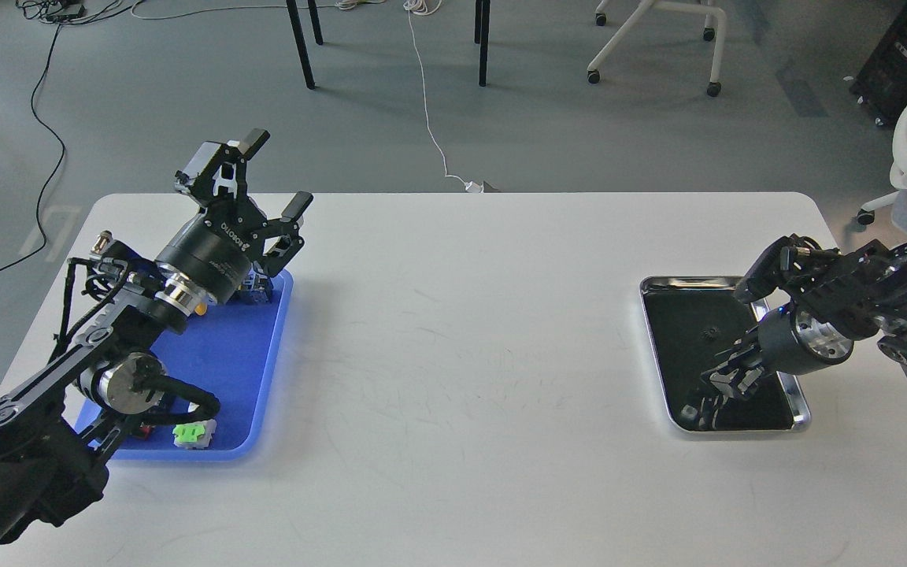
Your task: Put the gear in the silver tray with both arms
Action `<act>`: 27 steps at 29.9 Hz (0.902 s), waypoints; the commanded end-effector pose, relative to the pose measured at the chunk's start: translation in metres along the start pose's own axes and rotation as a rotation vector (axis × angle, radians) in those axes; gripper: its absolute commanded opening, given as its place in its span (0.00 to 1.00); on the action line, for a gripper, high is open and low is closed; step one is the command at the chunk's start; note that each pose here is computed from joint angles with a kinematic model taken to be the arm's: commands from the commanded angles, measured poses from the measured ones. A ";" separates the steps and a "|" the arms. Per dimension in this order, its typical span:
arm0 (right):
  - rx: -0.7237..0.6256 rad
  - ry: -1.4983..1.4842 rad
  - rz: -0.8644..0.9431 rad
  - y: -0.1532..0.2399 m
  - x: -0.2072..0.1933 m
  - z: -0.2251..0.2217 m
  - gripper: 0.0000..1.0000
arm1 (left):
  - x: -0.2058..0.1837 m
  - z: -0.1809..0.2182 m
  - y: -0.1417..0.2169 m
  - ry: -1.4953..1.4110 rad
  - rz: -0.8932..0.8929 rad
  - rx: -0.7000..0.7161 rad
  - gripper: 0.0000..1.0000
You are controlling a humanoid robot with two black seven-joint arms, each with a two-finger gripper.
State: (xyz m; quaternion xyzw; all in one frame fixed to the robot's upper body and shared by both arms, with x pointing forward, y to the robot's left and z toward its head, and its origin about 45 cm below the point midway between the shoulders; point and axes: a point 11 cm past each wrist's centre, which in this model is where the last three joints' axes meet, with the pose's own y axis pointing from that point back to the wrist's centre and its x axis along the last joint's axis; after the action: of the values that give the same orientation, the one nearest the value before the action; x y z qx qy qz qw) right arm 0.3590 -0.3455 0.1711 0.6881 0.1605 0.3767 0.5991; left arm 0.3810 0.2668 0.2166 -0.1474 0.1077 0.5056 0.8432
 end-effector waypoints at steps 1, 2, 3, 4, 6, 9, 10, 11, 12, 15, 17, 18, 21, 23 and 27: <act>0.012 -0.039 0.112 0.012 0.029 0.001 0.97 | 0.000 0.000 0.000 0.000 0.000 -0.002 0.98; 0.028 -0.071 0.162 0.017 0.040 0.001 0.97 | 0.000 0.000 0.000 0.001 0.000 -0.002 0.98; 0.051 -0.110 0.204 0.020 0.048 -0.001 0.97 | -0.001 0.000 0.000 0.002 0.001 -0.006 0.98; 0.087 -0.166 0.253 0.023 0.056 -0.004 0.97 | -0.001 0.000 -0.001 0.004 0.001 -0.010 0.98; 0.189 -0.307 0.354 0.026 0.071 -0.012 0.97 | -0.001 0.001 0.000 0.005 0.003 -0.017 0.98; 0.360 -0.538 0.505 0.033 0.093 -0.023 0.97 | 0.000 0.002 -0.001 0.004 0.008 -0.021 0.98; 0.432 -0.630 0.557 0.031 0.100 -0.028 0.97 | 0.000 0.001 -0.001 0.004 0.011 -0.021 0.98; 0.497 -0.721 0.612 0.031 0.106 -0.031 0.97 | 0.001 0.002 0.000 0.004 0.013 -0.025 0.98; 0.555 -0.807 0.668 0.031 0.112 -0.033 0.98 | 0.001 0.001 0.000 0.006 0.015 -0.022 0.98; 0.698 -1.095 0.822 0.026 0.119 -0.031 0.98 | 0.001 -0.002 0.000 0.003 0.013 -0.004 0.98; 0.768 -1.266 0.892 0.019 0.121 -0.031 0.98 | 0.000 -0.004 0.001 -0.006 0.010 0.005 0.98; 0.792 -1.339 0.926 0.017 0.122 -0.030 0.98 | 0.000 -0.006 0.002 -0.021 0.007 0.013 0.98; 0.854 -1.530 0.983 0.004 0.120 -0.032 0.98 | 0.000 -0.010 0.005 -0.061 -0.005 0.031 0.98; 0.892 -1.640 1.007 -0.004 0.119 -0.035 0.99 | 0.000 -0.019 0.012 -0.047 0.005 0.052 0.98; 0.909 -1.751 1.048 -0.017 0.112 -0.039 0.99 | 0.002 -0.036 0.021 0.023 0.055 0.083 0.98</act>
State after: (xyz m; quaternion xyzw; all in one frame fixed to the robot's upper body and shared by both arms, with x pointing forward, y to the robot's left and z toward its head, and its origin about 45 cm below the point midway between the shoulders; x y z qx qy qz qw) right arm 0.4130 -0.2391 0.2013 0.8697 -0.4827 -0.1021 -0.0160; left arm 0.3666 0.2646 0.1898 -0.1121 0.1161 0.5120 0.8437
